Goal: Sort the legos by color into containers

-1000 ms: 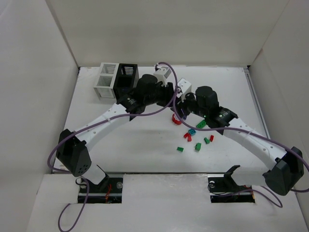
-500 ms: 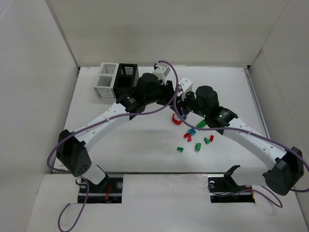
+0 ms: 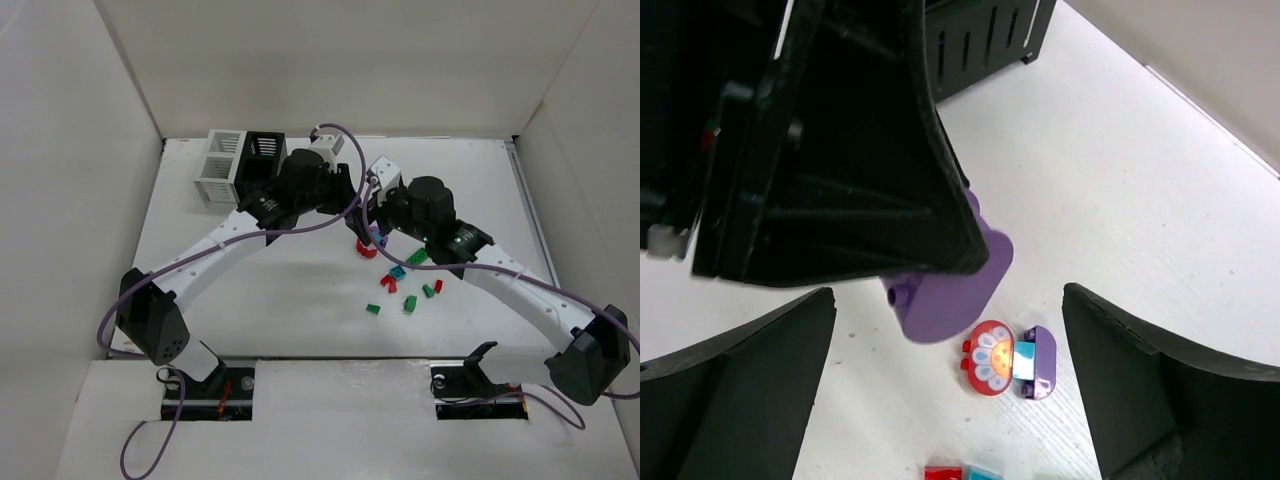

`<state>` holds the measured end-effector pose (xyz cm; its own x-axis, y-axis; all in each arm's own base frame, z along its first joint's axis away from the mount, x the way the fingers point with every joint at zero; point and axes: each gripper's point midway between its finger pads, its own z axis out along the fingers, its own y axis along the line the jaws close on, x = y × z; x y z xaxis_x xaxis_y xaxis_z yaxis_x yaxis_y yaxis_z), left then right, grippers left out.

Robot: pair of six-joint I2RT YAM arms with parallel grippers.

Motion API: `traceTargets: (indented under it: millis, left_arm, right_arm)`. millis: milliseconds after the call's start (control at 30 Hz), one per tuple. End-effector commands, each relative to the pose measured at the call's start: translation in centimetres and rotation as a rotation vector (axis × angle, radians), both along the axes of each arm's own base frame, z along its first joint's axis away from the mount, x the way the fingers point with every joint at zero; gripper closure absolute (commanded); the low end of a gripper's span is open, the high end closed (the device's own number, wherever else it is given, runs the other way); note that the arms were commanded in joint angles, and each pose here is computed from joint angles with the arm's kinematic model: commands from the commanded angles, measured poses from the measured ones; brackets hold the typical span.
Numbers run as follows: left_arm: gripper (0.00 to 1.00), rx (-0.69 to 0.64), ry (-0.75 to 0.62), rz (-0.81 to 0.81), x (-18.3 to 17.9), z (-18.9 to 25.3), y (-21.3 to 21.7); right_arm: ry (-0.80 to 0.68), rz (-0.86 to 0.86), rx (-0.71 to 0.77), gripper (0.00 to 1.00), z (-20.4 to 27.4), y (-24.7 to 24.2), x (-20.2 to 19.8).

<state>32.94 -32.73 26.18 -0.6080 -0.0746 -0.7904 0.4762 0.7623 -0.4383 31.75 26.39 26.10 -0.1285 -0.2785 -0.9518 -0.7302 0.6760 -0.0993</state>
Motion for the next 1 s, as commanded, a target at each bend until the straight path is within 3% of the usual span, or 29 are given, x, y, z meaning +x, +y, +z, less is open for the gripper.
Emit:
traceTargets:
  millis: [0,233,400,500,700,967]
  left_arm:
    - [1.00,-0.040,-0.076,0.070,1.7,3.7,1.4]
    - [1.00,-0.031,-0.083,0.162,4.1,3.7,4.2]
    - [1.00,0.016,-0.108,0.395,8.5,4.1,10.7]
    - [1.00,0.067,-0.114,0.548,11.2,3.6,15.4]
    - [1.00,0.147,-0.145,0.705,14.9,3.2,20.7]
    - [0.98,0.207,-0.114,0.769,20.3,0.0,22.3]
  right_arm:
    - [-0.115,0.028,0.086,0.00,4.9,0.3,-0.5]
    - [-0.128,0.123,0.084,0.00,4.3,0.3,-2.9]
    - [-0.170,0.095,0.094,0.00,4.8,-1.5,-4.3]
    - [-0.153,0.006,0.071,0.00,3.7,-2.9,-3.8]
    - [-0.075,-0.117,0.029,0.00,1.6,-5.2,-1.7]
    - [0.007,-0.200,0.005,0.00,-0.7,-7.0,0.8]
